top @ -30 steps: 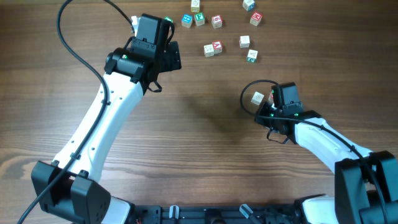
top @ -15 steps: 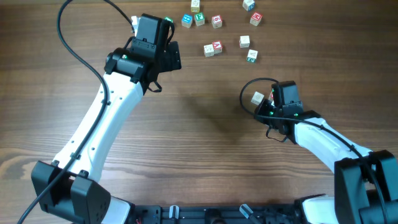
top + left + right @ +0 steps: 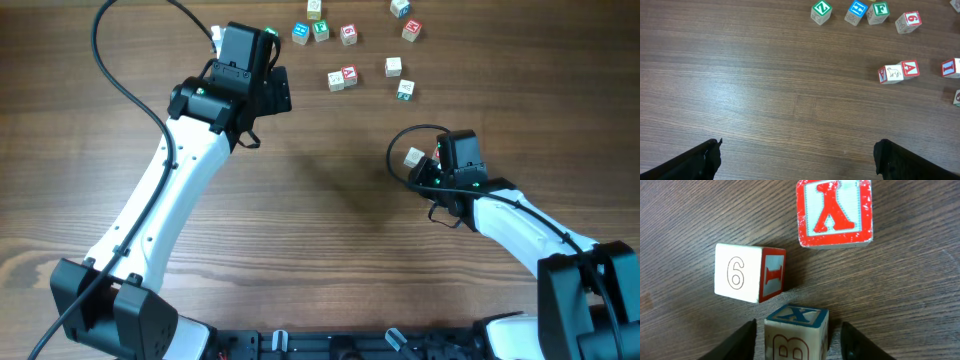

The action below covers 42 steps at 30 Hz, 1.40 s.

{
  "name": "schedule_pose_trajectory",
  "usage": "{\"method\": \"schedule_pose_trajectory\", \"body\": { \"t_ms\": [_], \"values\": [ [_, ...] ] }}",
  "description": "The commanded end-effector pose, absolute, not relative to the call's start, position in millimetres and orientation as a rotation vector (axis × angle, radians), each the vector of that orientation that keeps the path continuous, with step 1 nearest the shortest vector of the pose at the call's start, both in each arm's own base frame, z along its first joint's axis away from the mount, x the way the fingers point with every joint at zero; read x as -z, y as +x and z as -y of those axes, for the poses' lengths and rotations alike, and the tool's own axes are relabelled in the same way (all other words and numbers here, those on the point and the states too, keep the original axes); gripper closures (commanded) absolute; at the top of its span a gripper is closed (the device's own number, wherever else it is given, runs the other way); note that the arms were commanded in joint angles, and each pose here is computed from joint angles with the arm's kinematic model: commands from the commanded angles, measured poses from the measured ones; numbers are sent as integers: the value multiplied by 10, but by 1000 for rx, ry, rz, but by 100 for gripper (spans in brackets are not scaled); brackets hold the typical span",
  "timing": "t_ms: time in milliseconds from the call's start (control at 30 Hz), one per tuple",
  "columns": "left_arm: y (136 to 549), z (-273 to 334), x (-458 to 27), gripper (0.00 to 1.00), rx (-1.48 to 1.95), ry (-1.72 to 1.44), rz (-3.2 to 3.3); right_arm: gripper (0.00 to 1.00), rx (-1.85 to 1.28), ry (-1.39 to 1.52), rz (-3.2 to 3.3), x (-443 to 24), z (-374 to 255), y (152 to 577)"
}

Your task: Form a circle

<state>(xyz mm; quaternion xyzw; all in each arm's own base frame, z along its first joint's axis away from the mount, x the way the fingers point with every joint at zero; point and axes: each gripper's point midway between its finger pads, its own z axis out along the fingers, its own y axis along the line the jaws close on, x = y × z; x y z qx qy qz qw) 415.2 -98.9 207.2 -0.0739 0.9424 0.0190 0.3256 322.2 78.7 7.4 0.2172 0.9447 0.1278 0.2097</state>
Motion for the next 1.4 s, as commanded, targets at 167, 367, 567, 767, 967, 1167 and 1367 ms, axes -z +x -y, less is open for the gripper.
{"method": "schedule_pose_trajectory", "body": {
  "t_ms": [167, 367, 567, 767, 967, 1167, 1367],
  "values": [
    [4157, 974, -2055, 0, -49, -209, -2471, 39, -395, 607, -2664, 11, -835, 3148],
    [4157, 974, -2055, 0, -49, -209, -2471, 39, -411, 603, -2662, 0, -855, 3156],
    [4157, 974, -2055, 0, -49, -209, -2471, 39, -423, 602, -2668, 3, -870, 3144],
    [4157, 975, -2055, 0, -48, -209, -2472, 39, -426, 604, -2663, -3, -873, 3155],
    [4157, 974, -2055, 0, -49, -209, -2471, 39, -428, 602, -2659, -8, -874, 3166],
    [4157, 975, -2055, 0, -48, -209, -2472, 39, -411, 614, -2690, 13, -859, 3106],
    [4157, 974, -2055, 0, -49, -209, -2471, 35, -366, 646, -2770, -251, -837, 3119]
  ]
}}
